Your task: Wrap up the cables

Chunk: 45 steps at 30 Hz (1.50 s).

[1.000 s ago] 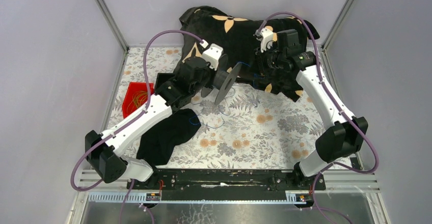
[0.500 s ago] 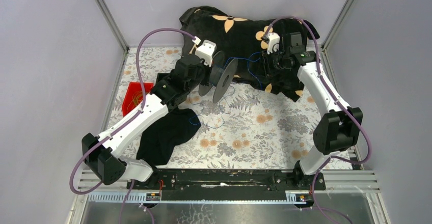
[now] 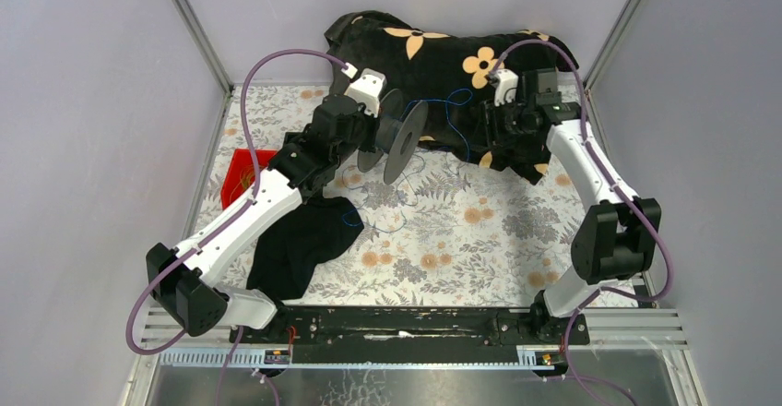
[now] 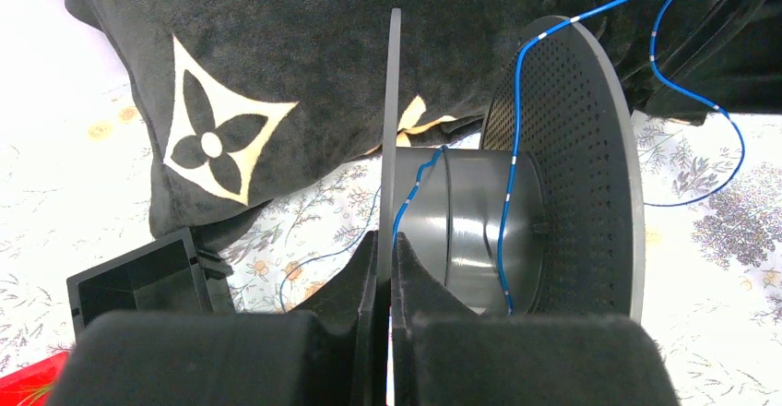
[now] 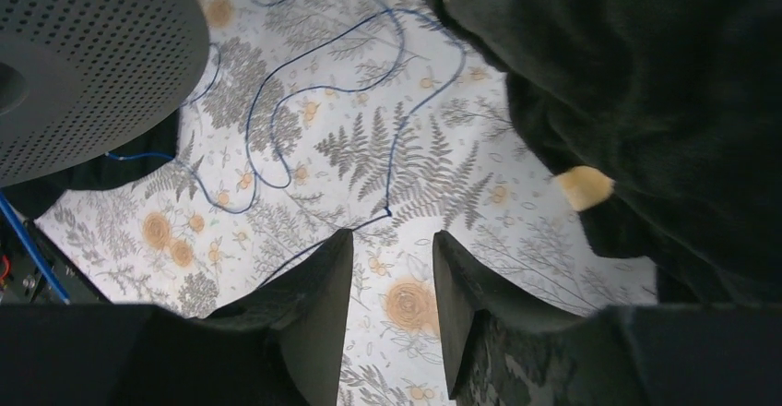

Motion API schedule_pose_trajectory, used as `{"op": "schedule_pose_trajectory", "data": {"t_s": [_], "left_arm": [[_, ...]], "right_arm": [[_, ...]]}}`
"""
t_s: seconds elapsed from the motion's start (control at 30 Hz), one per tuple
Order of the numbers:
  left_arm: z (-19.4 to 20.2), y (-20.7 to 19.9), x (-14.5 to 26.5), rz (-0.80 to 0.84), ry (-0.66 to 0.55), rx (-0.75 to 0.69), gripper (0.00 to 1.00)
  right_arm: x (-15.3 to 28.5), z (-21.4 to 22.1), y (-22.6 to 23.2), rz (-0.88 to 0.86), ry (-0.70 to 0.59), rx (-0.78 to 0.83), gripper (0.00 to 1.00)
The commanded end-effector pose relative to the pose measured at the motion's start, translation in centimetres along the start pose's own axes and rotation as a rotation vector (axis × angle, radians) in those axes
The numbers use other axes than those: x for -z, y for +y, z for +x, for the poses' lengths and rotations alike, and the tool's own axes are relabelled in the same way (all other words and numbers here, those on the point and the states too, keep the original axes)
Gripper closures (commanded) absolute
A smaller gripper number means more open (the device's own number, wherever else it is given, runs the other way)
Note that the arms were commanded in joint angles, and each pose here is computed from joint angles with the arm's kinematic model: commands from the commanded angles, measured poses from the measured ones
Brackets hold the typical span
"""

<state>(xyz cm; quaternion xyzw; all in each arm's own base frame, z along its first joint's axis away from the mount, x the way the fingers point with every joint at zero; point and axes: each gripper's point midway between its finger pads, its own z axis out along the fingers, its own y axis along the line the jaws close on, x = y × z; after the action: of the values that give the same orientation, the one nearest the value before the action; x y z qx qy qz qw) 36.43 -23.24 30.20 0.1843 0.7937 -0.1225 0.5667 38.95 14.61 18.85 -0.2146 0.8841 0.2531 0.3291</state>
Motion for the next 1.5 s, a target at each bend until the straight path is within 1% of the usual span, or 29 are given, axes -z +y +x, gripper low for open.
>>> {"op": "schedule_pose_trajectory", "data": {"t_s": [0.0, 0.07, 0.17, 0.3, 0.4, 0.47, 0.57, 0.7, 0.8, 0.87, 0.97, 1.0, 1.13, 1.17, 1.3, 1.47], "left_arm": [[-5.3, 0.4, 1.4, -0.006, -0.155, 0.046, 1.00], [-5.3, 0.4, 1.3, -0.008, -0.155, 0.046, 1.00], [-5.2, 0.3, 1.2, -0.007, -0.153, 0.046, 1.00], [-5.3, 0.3, 1.1, -0.005, -0.154, 0.045, 1.00], [-5.3, 0.3, 1.1, -0.003, -0.153, 0.045, 1.00], [-5.4, 0.3, 1.1, -0.004, -0.155, 0.046, 1.00], [-5.4, 0.2, 1.0, -0.003, -0.154, 0.047, 1.00], [-5.6, 0.1, 1.0, 0.002, -0.158, 0.050, 1.00], [-5.6, 0.0, 1.0, 0.006, -0.158, 0.054, 1.00], [-5.6, 0.0, 0.9, 0.009, -0.156, 0.054, 1.00], [-5.4, 0.0, 0.8, 0.009, -0.151, 0.056, 1.00], [-5.4, 0.0, 0.8, 0.009, -0.152, 0.057, 1.00], [-5.5, 0.1, 0.9, 0.010, -0.153, 0.061, 1.00], [-5.5, 0.1, 0.9, 0.017, -0.153, 0.063, 1.00], [-5.5, 0.3, 1.1, 0.036, -0.157, 0.065, 1.00], [-5.7, 0.7, 1.4, 0.038, -0.159, 0.037, 1.00]], "right_arm": [[4.2, -3.3, -1.5, 0.038, -0.146, 0.002, 0.55], [5.1, -3.6, -1.4, 0.013, -0.170, -0.004, 0.53], [5.8, -3.4, 0.0, -0.050, -0.192, 0.000, 0.50], [6.6, -3.3, 1.9, -0.117, -0.218, -0.008, 0.42], [6.9, -3.4, 3.0, -0.163, -0.238, -0.010, 0.34], [7.1, -3.5, 3.9, -0.212, -0.250, -0.015, 0.31], [7.1, -3.5, 4.8, -0.260, -0.252, -0.024, 0.29], [6.0, -3.2, 5.6, -0.281, -0.234, -0.022, 0.29], [5.1, -3.2, 6.2, -0.297, -0.217, -0.019, 0.35], [4.7, -3.5, 6.6, -0.309, -0.220, -0.011, 0.44], [4.5, -4.0, 6.9, -0.317, -0.229, -0.005, 0.62], [4.6, -4.2, 6.8, -0.314, -0.234, -0.006, 0.72], [4.4, -5.1, 5.6, -0.241, -0.254, 0.003, 0.97], [4.3, -5.3, 5.0, -0.209, -0.258, 0.003, 1.00], [4.1, -5.9, 1.7, -0.074, -0.281, -0.028, 1.00], [3.1, -5.2, -1.7, 0.010, -0.256, -0.105, 1.00]]}}
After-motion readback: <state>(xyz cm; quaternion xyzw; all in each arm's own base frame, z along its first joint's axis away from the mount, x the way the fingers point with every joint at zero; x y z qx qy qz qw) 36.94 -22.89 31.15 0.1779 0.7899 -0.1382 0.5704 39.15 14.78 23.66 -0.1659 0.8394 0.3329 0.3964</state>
